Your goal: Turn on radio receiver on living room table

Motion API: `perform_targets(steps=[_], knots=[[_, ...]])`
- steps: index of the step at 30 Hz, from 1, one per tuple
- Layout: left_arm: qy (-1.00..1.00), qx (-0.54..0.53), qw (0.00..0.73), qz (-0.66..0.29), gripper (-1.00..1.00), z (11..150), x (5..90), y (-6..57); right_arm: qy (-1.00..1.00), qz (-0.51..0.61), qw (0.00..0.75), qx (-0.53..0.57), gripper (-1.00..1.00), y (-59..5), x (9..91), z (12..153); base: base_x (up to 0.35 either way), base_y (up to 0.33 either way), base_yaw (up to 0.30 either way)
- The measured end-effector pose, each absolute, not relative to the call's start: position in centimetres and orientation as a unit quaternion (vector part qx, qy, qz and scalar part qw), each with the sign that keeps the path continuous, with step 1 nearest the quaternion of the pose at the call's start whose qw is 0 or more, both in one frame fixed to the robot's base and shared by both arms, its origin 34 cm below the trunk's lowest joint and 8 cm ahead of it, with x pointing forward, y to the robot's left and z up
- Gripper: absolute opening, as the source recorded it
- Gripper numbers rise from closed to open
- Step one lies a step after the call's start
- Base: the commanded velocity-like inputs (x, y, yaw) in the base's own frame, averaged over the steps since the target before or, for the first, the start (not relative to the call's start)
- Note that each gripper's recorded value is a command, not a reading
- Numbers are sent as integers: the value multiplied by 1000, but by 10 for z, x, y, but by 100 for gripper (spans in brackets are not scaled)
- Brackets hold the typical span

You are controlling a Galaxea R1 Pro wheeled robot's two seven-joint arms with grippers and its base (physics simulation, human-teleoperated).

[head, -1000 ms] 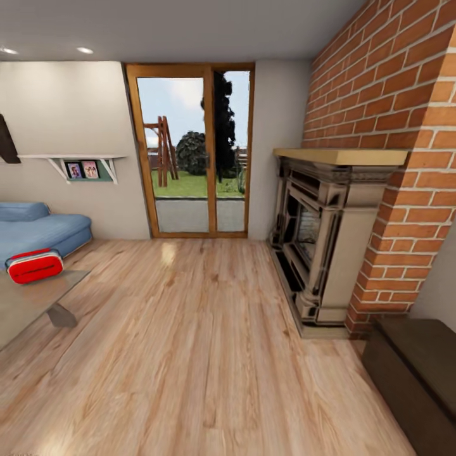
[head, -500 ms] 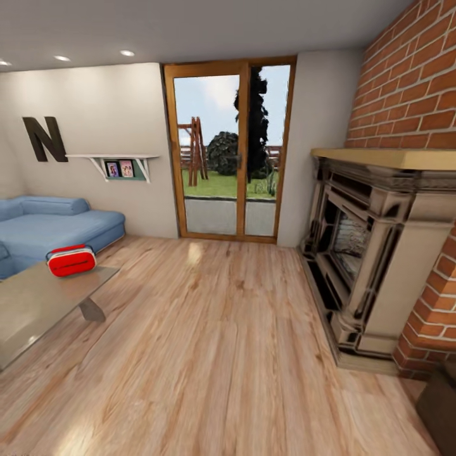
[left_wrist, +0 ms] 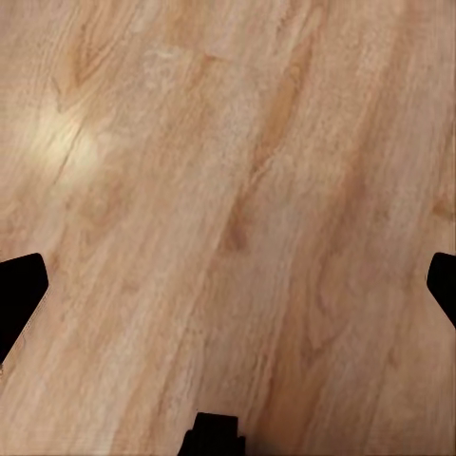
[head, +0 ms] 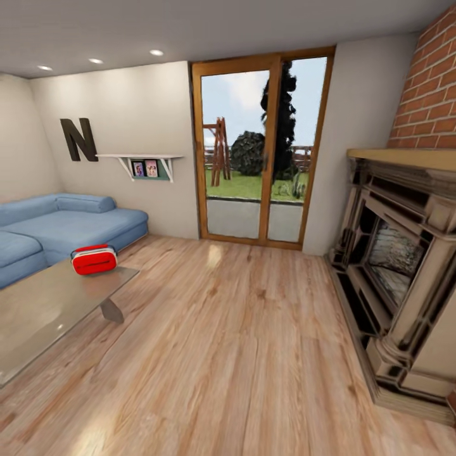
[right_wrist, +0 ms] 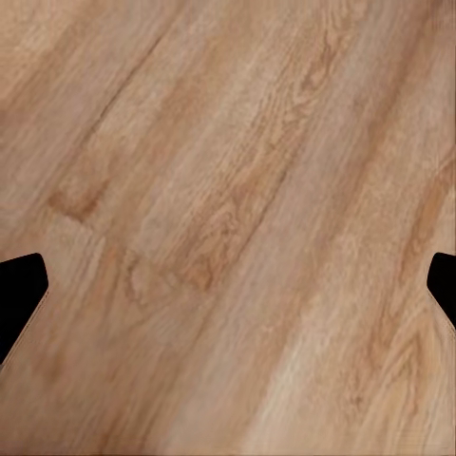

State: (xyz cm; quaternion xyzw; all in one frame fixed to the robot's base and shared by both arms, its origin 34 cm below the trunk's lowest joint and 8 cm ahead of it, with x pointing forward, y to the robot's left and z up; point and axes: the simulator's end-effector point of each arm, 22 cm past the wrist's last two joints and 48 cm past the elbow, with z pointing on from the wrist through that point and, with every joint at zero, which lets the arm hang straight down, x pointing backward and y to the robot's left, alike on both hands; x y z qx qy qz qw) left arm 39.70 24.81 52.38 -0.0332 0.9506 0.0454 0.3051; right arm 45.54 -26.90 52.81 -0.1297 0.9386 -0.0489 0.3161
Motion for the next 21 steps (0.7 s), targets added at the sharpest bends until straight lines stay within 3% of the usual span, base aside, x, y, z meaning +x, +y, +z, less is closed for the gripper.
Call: perform_targets(steps=[21], knots=[[951, -34, 305, 45, 100, 524, 397, 247, 939, -49, 315, -130, 100, -269, 455, 528, 327, -22, 225]])
